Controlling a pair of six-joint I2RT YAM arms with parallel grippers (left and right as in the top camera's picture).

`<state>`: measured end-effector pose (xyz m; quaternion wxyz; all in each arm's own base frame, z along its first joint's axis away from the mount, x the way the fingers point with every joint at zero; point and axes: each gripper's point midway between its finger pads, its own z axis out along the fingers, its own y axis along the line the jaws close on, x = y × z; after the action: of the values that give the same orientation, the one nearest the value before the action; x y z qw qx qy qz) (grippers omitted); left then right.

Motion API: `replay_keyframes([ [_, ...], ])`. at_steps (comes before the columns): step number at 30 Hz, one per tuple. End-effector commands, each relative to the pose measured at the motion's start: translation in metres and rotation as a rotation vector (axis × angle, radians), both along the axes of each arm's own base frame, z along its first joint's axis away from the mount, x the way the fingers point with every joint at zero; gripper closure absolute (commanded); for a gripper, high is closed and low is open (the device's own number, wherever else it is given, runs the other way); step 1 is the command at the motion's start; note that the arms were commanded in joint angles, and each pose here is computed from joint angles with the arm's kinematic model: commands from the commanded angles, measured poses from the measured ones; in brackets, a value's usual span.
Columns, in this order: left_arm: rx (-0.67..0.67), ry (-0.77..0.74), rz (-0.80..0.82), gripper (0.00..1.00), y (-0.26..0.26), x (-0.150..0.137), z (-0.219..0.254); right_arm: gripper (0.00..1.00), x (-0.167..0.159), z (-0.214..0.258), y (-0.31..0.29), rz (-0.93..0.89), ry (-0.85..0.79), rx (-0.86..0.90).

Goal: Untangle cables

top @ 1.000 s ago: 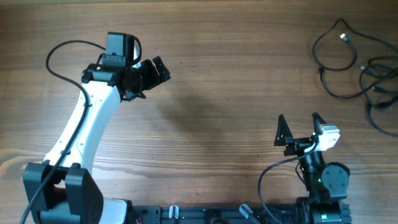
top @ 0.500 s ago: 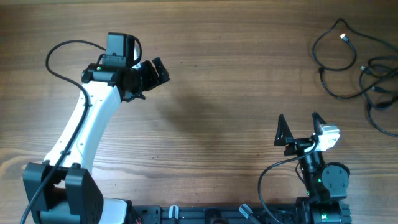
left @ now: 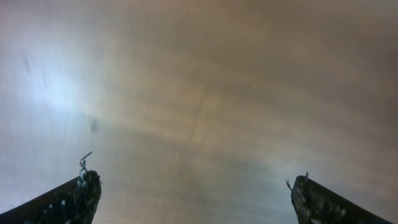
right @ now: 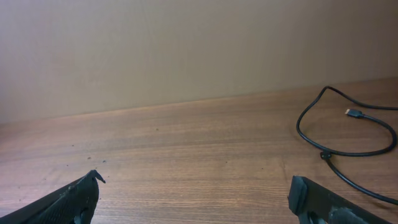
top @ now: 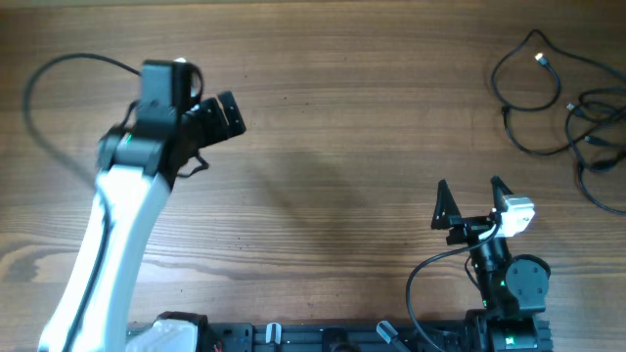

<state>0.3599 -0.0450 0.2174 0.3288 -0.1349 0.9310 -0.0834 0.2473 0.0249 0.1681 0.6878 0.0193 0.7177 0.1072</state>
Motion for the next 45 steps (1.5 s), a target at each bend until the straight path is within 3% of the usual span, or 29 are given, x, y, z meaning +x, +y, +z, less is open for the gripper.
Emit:
replay_keyframes([
  [1,0.068,-0.161,-0.077,0.0,0.004,-0.023,0.03,0.0,-0.001,0.003,0.003,0.018,-0.012,0.008],
  [12,-0.025,-0.65,-0.112,0.0,0.002,-0.068,0.03,0.0,-0.001,0.003,0.003,0.019,-0.012,0.008],
  [19,0.006,-0.861,-0.056,0.0,0.022,-0.098,0.015,0.0,-0.001,0.003,0.003,0.018,-0.012,0.008],
  [31,0.233,-0.928,-0.086,0.0,0.038,-0.113,-0.026,0.0,-0.001,0.003,0.003,0.018,-0.012,0.009],
  [38,0.221,-0.816,-0.096,0.0,0.038,-0.114,-0.061,0.0,-0.001,0.003,0.003,0.019,-0.012,0.008],
  [45,0.223,-0.822,-0.096,0.0,0.038,-0.114,-0.059,0.0,-0.001,0.003,0.003,0.018,-0.012,0.009],
])
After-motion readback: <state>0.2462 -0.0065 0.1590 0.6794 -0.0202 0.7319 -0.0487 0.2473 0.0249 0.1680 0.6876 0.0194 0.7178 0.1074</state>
